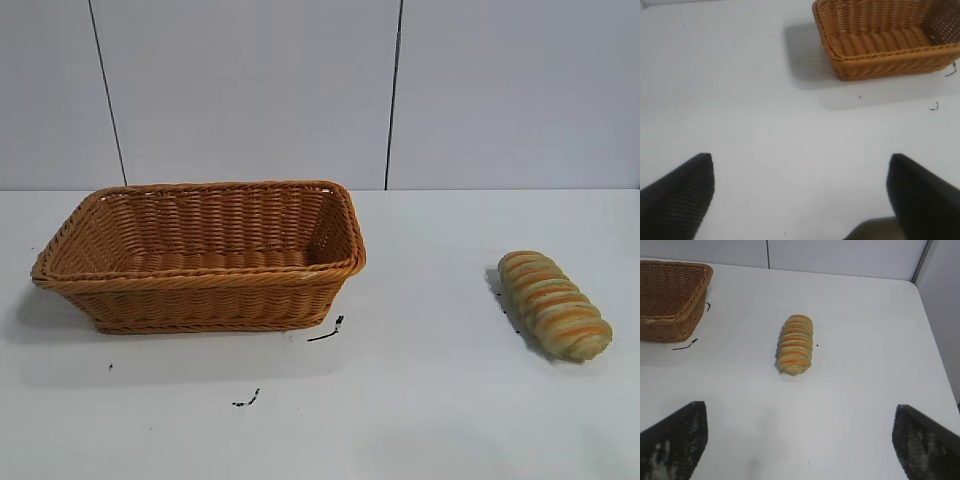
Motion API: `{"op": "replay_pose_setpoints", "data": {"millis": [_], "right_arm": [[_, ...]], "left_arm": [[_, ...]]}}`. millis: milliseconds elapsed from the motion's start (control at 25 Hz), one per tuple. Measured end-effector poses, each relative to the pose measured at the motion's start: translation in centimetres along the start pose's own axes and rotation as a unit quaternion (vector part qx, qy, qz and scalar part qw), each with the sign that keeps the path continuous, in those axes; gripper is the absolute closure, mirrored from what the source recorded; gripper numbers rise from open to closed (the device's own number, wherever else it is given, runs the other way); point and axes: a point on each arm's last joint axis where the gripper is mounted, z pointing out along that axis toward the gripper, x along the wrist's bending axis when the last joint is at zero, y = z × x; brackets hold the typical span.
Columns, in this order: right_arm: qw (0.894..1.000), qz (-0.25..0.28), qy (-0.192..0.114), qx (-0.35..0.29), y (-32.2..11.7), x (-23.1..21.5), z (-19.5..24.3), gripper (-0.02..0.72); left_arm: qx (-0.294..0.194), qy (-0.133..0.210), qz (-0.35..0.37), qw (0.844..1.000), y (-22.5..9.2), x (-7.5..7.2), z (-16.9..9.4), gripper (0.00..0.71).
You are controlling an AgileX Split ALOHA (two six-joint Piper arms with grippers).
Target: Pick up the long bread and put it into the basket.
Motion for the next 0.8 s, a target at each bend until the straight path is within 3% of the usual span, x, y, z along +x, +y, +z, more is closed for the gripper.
{"op": "replay_pose_setpoints", "data": {"millis": [600,800], "right_arm": [[1.000,-0.001,-0.002,0.005,0.2,0.0,0.1,0.010],[0.998,0.003,-0.002,0.067,2.9,-0.1,1.6,0.010]], "left_arm": [[0.000,0.000,0.000,1.000,0.0,0.0,0.0,0.014],[0.000,0.000,0.000,1.000,0.0,0.0,0.0,0.014]]}}
